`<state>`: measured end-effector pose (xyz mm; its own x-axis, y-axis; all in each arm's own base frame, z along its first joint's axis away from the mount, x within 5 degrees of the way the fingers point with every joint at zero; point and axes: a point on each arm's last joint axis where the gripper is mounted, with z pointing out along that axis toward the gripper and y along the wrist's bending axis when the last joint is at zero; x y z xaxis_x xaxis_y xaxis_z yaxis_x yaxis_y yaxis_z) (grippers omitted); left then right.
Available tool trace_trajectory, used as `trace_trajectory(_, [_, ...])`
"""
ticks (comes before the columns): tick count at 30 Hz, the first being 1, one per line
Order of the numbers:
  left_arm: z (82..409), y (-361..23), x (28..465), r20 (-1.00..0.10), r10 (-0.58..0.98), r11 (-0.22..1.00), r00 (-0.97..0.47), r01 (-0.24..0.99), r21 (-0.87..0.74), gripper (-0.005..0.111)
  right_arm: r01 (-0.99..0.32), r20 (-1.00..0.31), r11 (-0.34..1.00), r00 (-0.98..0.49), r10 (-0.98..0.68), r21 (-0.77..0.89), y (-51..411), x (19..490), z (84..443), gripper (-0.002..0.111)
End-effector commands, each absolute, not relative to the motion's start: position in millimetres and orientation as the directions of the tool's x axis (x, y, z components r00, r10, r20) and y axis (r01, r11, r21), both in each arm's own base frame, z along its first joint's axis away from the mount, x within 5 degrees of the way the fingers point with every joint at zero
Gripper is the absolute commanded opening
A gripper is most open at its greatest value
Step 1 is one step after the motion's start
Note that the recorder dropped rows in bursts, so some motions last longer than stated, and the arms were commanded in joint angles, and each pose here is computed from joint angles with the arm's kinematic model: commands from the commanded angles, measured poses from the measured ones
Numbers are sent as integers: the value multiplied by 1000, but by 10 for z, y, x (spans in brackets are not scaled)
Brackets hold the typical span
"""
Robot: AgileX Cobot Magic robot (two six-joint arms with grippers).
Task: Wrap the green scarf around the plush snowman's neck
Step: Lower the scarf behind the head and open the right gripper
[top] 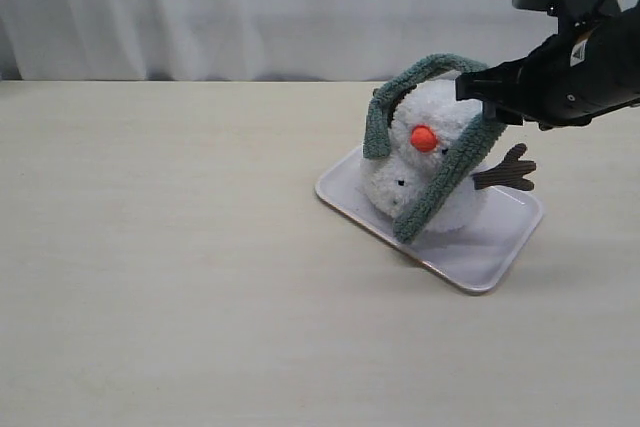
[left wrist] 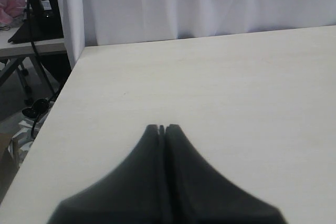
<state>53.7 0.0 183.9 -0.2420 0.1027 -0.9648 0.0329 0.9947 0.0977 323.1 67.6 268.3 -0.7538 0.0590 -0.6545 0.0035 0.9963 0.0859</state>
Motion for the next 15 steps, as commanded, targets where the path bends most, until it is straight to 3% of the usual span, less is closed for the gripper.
trace_trajectory(1, [1841, 2, 540, -967, 106, 994, -231, 29, 102, 0, 10, -687, 993, -721, 87, 115, 636, 3284, 2686, 31])
trace_trajectory(8, [1841, 2, 540, -967, 106, 994, -231, 29, 102, 0, -8, -654, 995, -754, 61, 102, 667, 3371, 2487, 27])
trace_trajectory(15, [1841, 2, 540, -967, 106, 994, -231, 29, 102, 0, -7, -658, 994, -750, 68, 111, 675, 3387, 2473, 40])
